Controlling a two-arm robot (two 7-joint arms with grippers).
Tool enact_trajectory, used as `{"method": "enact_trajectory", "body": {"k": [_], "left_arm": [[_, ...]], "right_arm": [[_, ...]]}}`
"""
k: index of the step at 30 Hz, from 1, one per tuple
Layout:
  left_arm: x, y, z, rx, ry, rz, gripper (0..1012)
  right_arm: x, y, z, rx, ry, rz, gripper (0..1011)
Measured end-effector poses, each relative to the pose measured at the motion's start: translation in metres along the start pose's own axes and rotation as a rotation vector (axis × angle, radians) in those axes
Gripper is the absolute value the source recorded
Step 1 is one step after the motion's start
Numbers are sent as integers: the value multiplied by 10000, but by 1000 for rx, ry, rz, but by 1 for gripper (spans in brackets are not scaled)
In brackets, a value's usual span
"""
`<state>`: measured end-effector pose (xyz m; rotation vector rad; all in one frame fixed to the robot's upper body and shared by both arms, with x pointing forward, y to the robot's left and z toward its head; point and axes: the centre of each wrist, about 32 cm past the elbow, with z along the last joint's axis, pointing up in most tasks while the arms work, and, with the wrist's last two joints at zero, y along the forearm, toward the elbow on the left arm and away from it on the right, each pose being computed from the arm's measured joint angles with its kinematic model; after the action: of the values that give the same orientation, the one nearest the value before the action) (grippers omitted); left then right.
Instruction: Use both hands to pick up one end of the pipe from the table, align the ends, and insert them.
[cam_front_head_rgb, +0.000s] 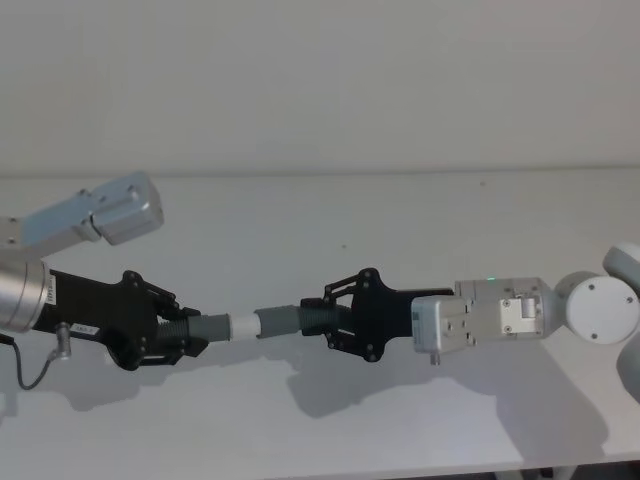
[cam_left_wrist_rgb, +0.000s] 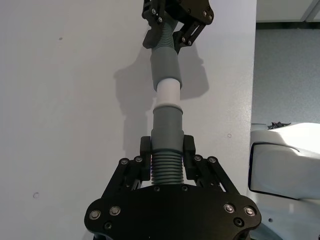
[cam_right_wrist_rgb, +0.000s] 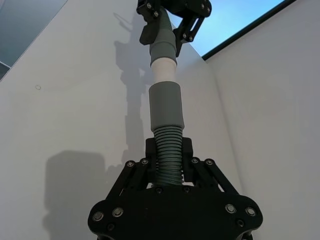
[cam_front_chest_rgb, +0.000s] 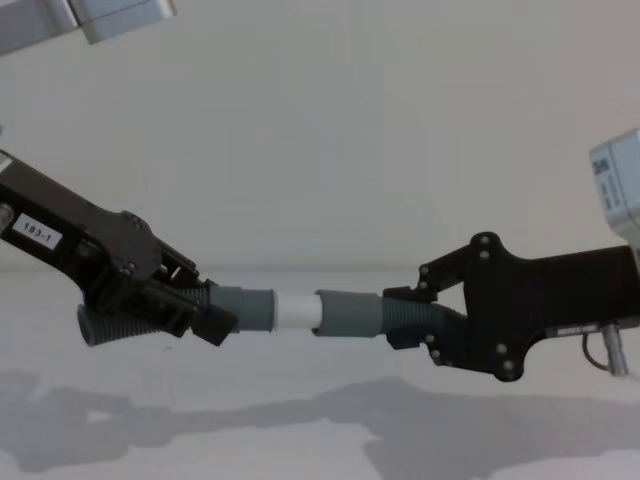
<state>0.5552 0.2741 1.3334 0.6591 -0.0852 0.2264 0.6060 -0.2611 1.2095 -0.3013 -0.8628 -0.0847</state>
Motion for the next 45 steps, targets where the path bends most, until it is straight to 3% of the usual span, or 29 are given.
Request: {"method": "enact_trajectory", "body": {"k": [45], "left_arm": [[0, 1, 0, 0, 0, 0, 335]], "right_arm": [[49, 123, 97, 36, -11, -9, 252]]}}
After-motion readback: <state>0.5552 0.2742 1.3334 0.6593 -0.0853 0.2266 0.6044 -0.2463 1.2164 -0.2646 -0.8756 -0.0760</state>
